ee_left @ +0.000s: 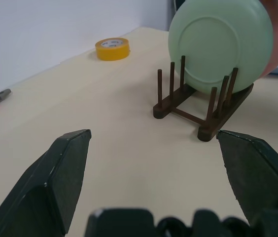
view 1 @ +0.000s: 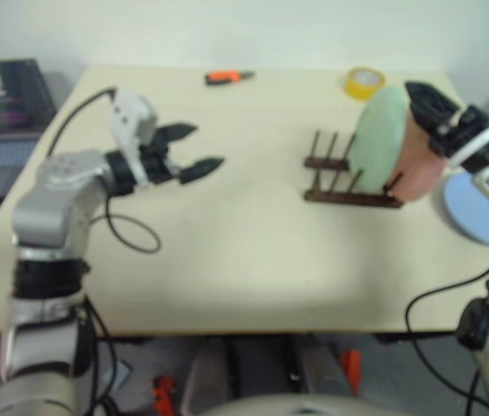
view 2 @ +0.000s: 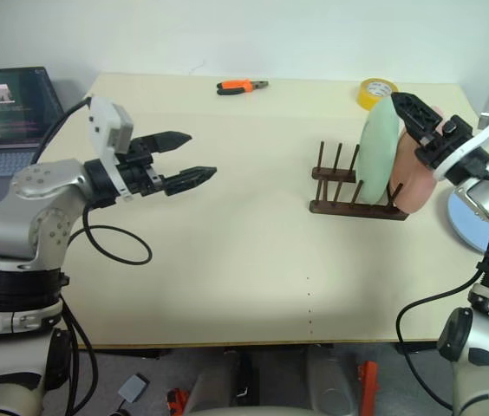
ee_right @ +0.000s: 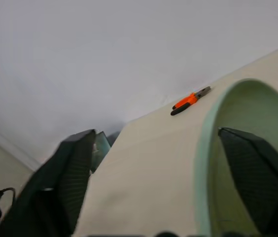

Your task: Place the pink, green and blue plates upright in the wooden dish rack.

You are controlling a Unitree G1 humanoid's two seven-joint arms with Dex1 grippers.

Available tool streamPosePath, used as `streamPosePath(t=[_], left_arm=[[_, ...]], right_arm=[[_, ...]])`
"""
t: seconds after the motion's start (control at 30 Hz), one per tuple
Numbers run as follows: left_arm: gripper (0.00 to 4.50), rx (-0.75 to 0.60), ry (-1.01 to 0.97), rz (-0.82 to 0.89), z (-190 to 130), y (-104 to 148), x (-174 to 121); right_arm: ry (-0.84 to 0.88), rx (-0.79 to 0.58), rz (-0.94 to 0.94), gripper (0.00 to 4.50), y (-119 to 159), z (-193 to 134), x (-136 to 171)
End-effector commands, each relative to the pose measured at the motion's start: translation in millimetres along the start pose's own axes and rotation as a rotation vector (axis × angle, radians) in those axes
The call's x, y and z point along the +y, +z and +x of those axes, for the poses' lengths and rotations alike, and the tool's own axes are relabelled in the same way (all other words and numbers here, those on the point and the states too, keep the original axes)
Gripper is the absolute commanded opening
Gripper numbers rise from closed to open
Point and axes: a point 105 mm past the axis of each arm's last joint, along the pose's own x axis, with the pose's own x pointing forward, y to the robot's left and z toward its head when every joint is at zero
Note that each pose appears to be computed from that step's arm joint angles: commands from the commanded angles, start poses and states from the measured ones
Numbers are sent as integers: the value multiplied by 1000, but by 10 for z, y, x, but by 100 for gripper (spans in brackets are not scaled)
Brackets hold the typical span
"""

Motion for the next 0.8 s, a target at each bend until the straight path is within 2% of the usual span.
streamPosePath(t=[0.03,0.3,0.47,0.57,0.7,0.8], left_arm=[[450,-28,-3,54,-9,147,-11],[450,-28,-9,54,-10,154,-11],[450,-39,-50,60,11,184,-73],[450,-38,-113,66,21,192,-174],[450,-34,-205,71,79,188,-338],[450,-11,-265,74,171,140,-468]], right_arm=[[16,-69,-87,447,204,-12,119],[44,-7,-372,447,325,-109,314],[29,34,-521,447,490,-348,324],[-50,90,-594,447,574,-555,163],[-190,280,-713,447,467,-875,-178],[-264,363,-755,447,424,-1090,-375]])
